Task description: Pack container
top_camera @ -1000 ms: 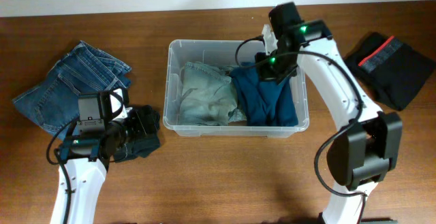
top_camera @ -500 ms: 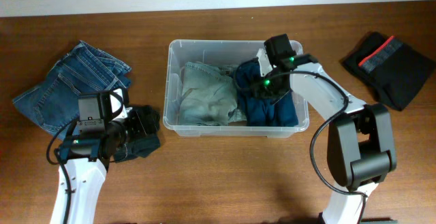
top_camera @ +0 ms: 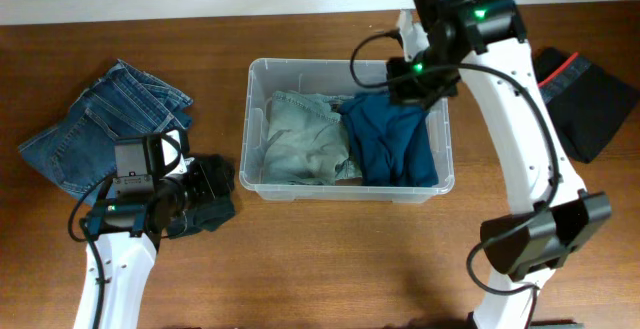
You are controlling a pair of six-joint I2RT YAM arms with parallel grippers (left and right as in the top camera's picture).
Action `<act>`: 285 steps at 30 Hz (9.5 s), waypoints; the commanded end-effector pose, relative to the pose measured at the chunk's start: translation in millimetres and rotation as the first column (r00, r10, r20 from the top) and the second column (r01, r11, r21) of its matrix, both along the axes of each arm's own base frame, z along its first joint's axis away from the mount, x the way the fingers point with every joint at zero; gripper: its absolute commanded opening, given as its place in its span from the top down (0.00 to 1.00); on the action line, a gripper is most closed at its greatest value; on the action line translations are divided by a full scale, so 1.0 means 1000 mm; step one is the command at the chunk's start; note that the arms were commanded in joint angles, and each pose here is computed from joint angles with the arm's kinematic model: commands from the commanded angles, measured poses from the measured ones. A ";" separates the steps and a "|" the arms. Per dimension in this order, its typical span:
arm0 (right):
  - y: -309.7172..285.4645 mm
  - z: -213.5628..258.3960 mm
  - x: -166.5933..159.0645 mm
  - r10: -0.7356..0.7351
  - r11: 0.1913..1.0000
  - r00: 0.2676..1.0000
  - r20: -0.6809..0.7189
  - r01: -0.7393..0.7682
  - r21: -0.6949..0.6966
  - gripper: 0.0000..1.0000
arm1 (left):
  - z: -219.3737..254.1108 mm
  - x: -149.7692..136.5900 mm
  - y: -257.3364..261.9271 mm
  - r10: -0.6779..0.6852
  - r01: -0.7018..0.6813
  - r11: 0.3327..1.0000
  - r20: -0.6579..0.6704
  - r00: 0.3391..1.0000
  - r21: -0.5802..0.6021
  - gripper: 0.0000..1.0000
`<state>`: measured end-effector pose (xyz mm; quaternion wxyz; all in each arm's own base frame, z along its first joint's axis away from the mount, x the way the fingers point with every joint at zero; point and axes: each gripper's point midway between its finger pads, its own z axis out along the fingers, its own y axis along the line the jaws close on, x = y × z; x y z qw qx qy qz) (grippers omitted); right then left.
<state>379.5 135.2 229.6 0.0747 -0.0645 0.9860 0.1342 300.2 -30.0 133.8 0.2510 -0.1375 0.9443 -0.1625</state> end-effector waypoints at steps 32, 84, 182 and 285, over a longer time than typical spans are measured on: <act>0.057 -0.077 -0.120 0.193 0.975 0.869 -0.457 -0.220 -0.007 0.96 | 0.002 0.001 0.000 -0.013 0.013 1.000 0.010 1.000 0.014 0.01; -0.027 0.041 -0.066 -0.033 0.999 0.999 -0.003 0.033 -0.012 0.96 | 0.002 0.001 0.000 -0.013 0.013 1.000 0.010 1.000 0.014 0.00; -0.328 -0.230 -0.002 -0.617 0.787 0.709 -0.343 0.539 -0.301 0.02 | 0.002 0.001 0.000 -0.013 0.013 1.000 0.010 1.000 0.014 0.00; -0.327 -0.184 0.062 -0.639 0.757 0.769 0.024 0.634 -0.157 0.96 | 0.002 0.001 0.000 -0.013 0.013 1.000 0.009 1.000 0.014 0.00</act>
